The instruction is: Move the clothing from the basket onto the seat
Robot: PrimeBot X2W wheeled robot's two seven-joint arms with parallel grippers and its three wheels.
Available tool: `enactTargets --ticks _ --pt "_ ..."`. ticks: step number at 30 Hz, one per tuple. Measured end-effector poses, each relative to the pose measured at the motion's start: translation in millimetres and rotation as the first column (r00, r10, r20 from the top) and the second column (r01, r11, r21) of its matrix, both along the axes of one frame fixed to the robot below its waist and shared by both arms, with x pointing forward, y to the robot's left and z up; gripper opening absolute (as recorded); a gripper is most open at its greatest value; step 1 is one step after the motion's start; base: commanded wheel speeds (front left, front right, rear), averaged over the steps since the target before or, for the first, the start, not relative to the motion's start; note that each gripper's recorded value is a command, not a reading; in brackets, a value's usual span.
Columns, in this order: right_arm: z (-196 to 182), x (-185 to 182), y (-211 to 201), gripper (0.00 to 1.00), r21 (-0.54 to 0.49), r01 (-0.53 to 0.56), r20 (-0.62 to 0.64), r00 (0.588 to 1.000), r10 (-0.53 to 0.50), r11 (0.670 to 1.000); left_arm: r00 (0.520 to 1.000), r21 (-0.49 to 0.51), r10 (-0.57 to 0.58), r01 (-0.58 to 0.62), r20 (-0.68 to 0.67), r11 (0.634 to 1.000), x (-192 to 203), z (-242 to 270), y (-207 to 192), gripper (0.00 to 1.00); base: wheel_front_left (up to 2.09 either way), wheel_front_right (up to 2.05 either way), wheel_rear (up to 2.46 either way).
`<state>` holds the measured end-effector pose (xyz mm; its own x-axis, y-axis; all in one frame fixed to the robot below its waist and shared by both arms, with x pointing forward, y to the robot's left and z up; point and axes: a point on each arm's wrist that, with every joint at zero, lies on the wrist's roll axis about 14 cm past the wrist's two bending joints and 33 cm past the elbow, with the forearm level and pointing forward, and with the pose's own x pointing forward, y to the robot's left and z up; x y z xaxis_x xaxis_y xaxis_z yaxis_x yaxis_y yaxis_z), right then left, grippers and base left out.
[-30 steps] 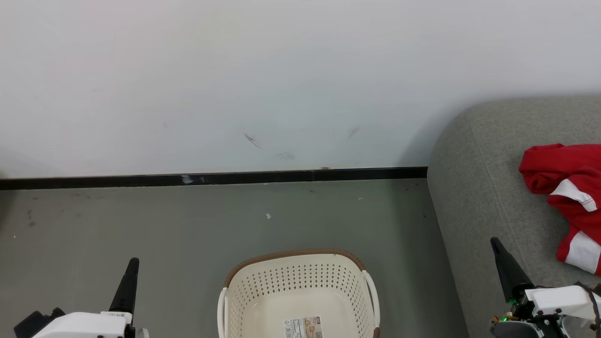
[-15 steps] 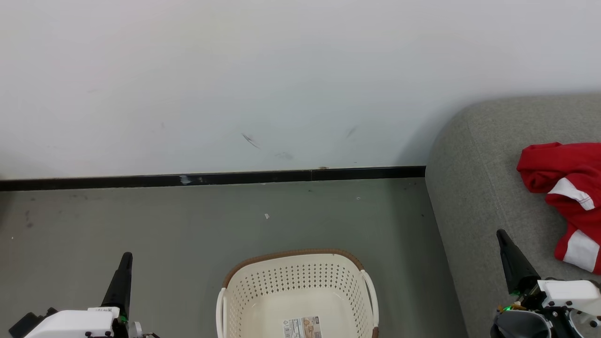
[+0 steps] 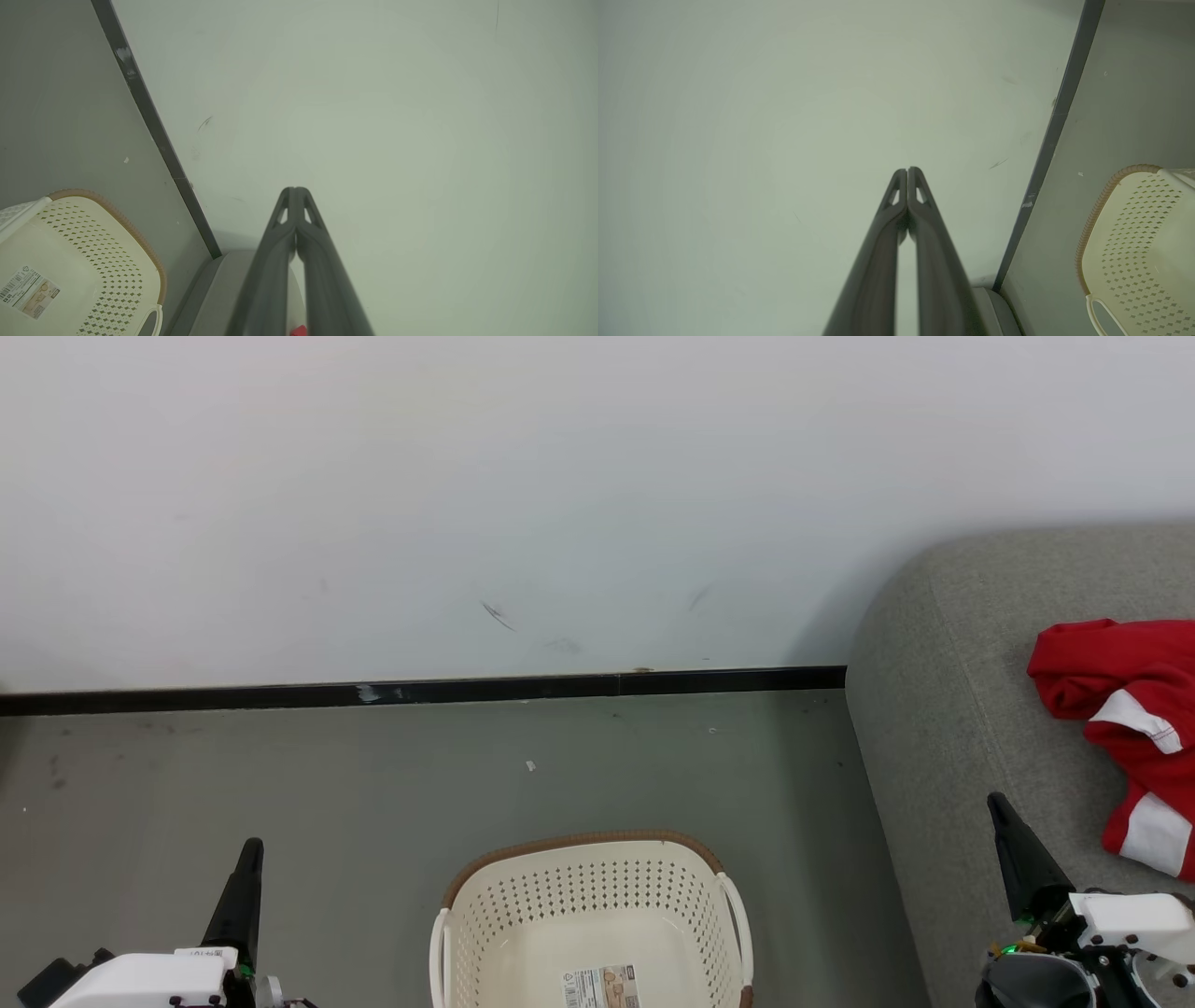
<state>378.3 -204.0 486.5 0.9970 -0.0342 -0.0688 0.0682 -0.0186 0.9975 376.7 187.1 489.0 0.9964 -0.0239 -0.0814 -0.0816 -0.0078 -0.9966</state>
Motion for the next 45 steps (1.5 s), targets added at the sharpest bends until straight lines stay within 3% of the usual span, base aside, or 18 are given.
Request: enactTargets --ticks 45 --pt "-0.8 -0.2 -0.5 0.00 0.004 0.001 -0.002 1.000 -0.001 1.000 1.000 -0.001 0.001 -0.001 -0.001 1.000 -0.1 -1.2 0.2 0.00 0.00 0.00 0.00"
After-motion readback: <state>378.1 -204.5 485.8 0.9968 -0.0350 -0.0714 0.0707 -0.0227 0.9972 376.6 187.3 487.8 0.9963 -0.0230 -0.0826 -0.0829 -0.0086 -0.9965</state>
